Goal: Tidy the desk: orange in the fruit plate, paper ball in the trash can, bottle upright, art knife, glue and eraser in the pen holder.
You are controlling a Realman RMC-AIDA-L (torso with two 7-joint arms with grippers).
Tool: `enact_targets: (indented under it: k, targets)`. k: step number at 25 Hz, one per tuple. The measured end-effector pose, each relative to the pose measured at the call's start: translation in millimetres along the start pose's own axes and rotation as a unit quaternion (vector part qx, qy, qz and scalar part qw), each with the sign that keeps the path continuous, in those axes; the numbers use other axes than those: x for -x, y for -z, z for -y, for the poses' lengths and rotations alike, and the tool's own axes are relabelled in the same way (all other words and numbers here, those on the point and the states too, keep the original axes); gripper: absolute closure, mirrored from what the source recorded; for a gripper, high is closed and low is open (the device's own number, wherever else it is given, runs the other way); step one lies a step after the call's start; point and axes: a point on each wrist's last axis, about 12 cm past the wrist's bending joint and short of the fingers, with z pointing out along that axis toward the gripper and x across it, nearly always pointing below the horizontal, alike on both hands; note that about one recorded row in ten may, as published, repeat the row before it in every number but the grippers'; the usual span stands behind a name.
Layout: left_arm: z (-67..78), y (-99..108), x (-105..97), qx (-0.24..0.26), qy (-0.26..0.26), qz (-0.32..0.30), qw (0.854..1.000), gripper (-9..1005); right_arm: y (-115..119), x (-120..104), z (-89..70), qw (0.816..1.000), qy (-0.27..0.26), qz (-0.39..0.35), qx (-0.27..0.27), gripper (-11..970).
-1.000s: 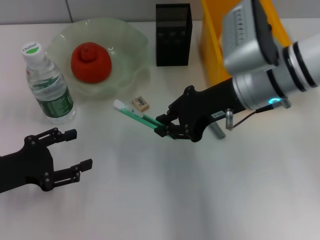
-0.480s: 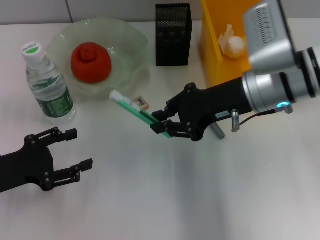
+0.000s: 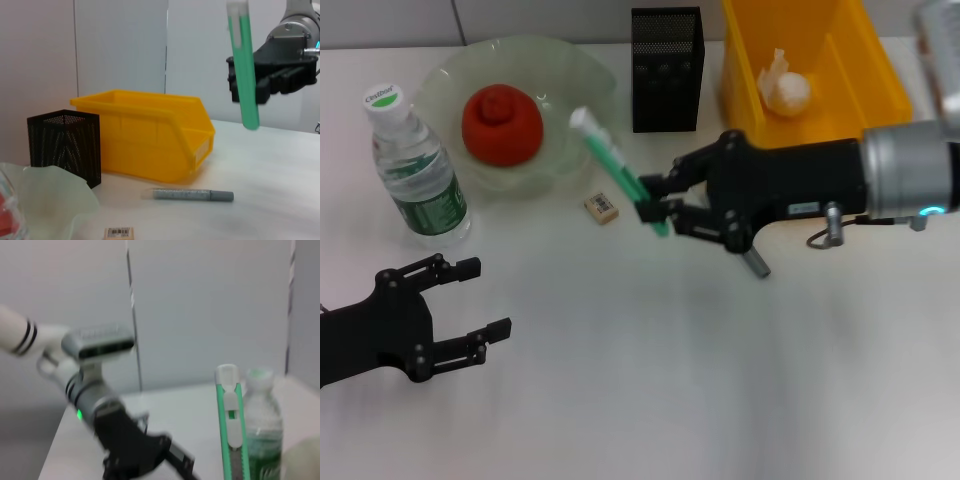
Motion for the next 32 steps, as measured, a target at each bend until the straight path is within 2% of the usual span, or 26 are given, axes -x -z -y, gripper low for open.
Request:
enact_targets:
  k: [7, 13, 22, 27, 32]
  targets:
    - [-1.1, -4.2, 2.6, -0.002, 0.000, 0.006, 1.000, 196, 19.2, -20.0, 1.1, 0.994, 0.011, 0.092, -0.061, 794]
    - [-2.7, -9.5, 5.8, -0.007, -0.001, 0.012, 1.000, 196, 15.3, -25.8, 6.4, 0.983, 0.025, 0.144, -0.112, 795]
    - [-2.7, -10.1, 6.0, -0.005, 0.000, 0.014, 1.000, 196, 0.8, -22.1, 36.5, 0.963, -0.002, 0.162, -0.214, 795]
    - [-1.2, -11.0, 6.4, -0.006, 0.000, 0.019, 1.000, 196, -7.0, -18.6, 47.0, 0.961, -0.009, 0.151, -0.233, 795]
    - [0.2, -13.6, 6.5, -0.008, 0.001, 0.022, 1.000, 196, -7.3, -17.1, 50.8, 0.956, -0.014, 0.157, -0.249, 794]
